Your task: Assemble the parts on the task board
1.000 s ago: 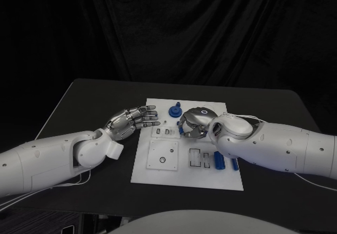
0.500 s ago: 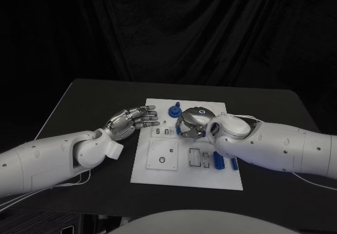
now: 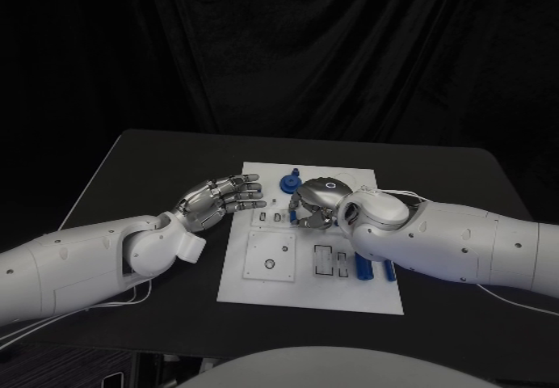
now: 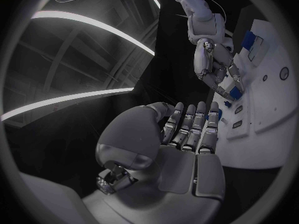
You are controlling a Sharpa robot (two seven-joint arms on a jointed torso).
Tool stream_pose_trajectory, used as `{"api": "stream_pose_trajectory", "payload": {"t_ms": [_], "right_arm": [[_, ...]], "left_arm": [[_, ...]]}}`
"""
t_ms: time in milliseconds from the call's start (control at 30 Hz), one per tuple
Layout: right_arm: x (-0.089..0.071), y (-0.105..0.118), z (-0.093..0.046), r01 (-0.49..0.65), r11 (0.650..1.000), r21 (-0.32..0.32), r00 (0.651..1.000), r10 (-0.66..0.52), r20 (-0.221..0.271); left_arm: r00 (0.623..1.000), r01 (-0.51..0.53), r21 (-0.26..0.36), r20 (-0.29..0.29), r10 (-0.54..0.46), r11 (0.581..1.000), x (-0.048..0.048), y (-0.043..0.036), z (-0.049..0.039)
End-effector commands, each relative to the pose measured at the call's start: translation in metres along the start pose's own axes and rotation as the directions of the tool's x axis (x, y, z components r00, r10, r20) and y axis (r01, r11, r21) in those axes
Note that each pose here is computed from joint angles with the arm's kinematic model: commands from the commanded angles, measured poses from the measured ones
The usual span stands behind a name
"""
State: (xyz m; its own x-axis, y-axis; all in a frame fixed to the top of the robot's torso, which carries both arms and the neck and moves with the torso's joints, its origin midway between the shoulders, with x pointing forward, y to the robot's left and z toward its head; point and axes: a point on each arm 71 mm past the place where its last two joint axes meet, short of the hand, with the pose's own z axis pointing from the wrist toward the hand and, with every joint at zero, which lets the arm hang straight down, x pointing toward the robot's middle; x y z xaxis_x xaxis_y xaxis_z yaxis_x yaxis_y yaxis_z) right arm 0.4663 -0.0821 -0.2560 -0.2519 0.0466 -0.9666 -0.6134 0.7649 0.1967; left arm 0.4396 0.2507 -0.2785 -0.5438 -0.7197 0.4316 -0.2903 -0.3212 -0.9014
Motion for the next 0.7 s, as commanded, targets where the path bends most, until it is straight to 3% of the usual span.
{"api": "stream_pose_trajectory", "payload": {"t_ms": [33, 700], "right_arm": [[0.0067, 0.0001, 0.0, 0.007, 1.0, 0.003, 0.999, -0.007, -0.033], [0.0133, -0.0009, -0.0013, 0.005, 1.0, 0.015, 0.998, -0.005, -0.059]], "left_arm": [[1.0, 0.01, 0.007, -0.015, -0.01, 1.0, 0.0022, 0.0005, 0.0006], [1.0, 0.016, 0.002, -0.017, -0.016, 1.0, 0.0023, 0.0044, 0.0005]]}}
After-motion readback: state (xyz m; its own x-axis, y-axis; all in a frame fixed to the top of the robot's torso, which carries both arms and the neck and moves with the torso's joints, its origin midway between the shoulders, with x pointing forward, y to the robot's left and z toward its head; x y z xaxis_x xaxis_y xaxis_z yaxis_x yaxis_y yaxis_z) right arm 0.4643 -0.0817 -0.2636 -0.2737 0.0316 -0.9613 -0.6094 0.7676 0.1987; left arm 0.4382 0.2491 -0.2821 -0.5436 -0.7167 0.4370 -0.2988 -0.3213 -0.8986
